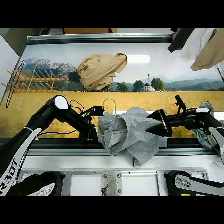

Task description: Fold the clothes and pants, and hang the long-sleeved shirts on hangers.

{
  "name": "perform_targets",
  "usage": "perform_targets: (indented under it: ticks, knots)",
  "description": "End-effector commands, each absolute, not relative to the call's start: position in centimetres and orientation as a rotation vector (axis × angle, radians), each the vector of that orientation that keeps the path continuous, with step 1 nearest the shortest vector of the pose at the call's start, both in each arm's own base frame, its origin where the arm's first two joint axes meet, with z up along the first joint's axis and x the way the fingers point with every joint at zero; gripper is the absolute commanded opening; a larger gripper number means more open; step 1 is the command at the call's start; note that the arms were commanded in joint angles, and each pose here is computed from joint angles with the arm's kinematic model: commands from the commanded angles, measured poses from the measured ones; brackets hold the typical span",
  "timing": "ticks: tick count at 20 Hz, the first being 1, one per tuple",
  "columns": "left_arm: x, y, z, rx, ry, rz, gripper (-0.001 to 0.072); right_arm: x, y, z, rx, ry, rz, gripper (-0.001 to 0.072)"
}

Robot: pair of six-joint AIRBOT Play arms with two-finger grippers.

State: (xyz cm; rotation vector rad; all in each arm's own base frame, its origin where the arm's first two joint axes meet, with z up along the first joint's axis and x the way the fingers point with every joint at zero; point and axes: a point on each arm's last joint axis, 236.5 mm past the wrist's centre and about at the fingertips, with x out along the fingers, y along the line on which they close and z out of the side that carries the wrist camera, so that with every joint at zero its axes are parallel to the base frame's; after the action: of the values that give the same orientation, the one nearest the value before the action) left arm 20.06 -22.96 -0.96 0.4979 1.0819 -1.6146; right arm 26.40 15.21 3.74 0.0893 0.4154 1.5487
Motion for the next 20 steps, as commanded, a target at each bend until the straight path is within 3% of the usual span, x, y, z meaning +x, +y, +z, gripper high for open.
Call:
perform_targets:
  ticks: [1, 19, 20]
  knots:
    - [20.1, -23.04, -0.91, 0.494, 1.079, -1.614, 0.0015, 26.44, 15.58, 3.77, 0.098, 0.422, 1.55, 0.0631]
    - [20.01, -23.01, -0.89, 0.493, 1.082, -1.617, 0.0015, 26.46, 15.52, 3.76, 0.114, 0.438, 1.544, 0.0629]
    - [20.02, -23.02, -0.89, 0.493, 1.081, -1.617, 0.0015, 26.46, 15.52, 3.75, 0.114, 0.439, 1.544, 0.0563]
